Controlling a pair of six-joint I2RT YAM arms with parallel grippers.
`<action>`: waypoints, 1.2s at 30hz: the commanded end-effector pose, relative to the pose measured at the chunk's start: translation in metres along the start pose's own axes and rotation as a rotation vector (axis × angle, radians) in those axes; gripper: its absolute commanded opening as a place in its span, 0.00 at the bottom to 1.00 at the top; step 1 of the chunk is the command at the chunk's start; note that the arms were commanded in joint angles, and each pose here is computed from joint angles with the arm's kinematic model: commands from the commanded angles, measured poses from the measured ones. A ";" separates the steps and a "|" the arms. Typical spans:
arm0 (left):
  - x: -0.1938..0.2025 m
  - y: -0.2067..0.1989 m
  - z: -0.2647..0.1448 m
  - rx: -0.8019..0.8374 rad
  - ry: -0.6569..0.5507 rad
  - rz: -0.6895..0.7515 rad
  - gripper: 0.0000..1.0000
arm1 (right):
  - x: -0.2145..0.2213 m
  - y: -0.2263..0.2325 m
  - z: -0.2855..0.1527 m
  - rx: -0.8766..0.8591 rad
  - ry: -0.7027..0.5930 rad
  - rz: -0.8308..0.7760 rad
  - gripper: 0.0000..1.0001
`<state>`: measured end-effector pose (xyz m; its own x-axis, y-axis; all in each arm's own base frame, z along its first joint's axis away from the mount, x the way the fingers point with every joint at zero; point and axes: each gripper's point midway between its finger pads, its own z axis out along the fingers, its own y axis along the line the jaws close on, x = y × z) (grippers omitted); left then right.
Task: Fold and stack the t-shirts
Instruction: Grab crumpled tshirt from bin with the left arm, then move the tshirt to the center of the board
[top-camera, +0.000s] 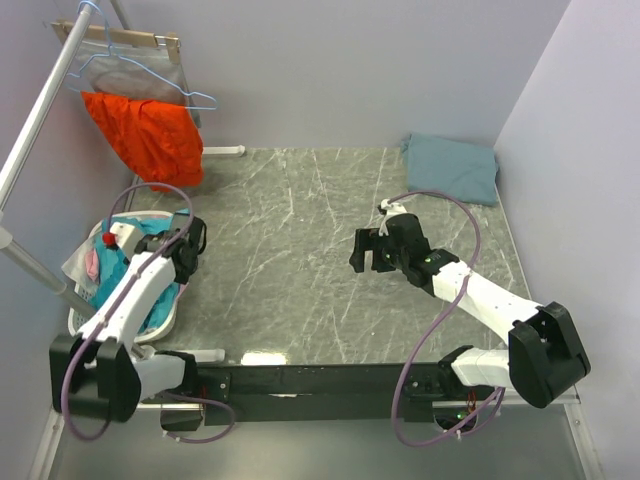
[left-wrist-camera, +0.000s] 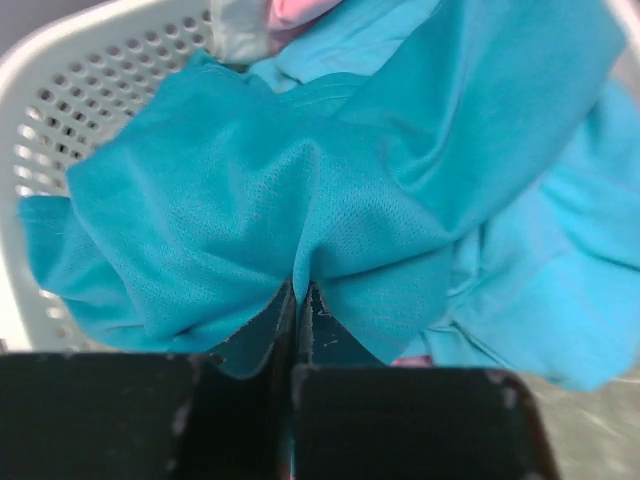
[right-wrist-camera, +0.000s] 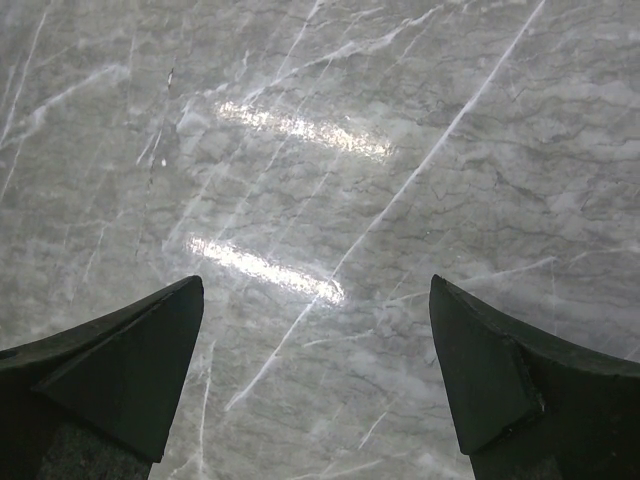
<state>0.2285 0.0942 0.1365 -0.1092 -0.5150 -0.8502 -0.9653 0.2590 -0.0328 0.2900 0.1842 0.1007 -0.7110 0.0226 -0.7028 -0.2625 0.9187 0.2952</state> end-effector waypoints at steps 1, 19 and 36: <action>-0.010 -0.018 -0.009 0.130 0.025 -0.054 0.01 | -0.014 -0.001 -0.008 0.006 -0.058 -0.009 1.00; -0.087 -0.145 -0.322 1.590 0.205 0.170 0.01 | -0.039 -0.024 -0.026 0.161 -0.189 0.111 1.00; 0.241 -0.103 -0.472 1.944 0.717 0.917 0.01 | -0.080 -0.079 -0.120 0.498 -0.439 0.180 1.00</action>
<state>0.1837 -0.3959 0.1348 -0.7769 0.2131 -0.5925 0.5616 0.6600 -0.4990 0.2898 0.0782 0.2016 -0.3834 0.2486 -0.8895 0.1668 0.9659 0.1981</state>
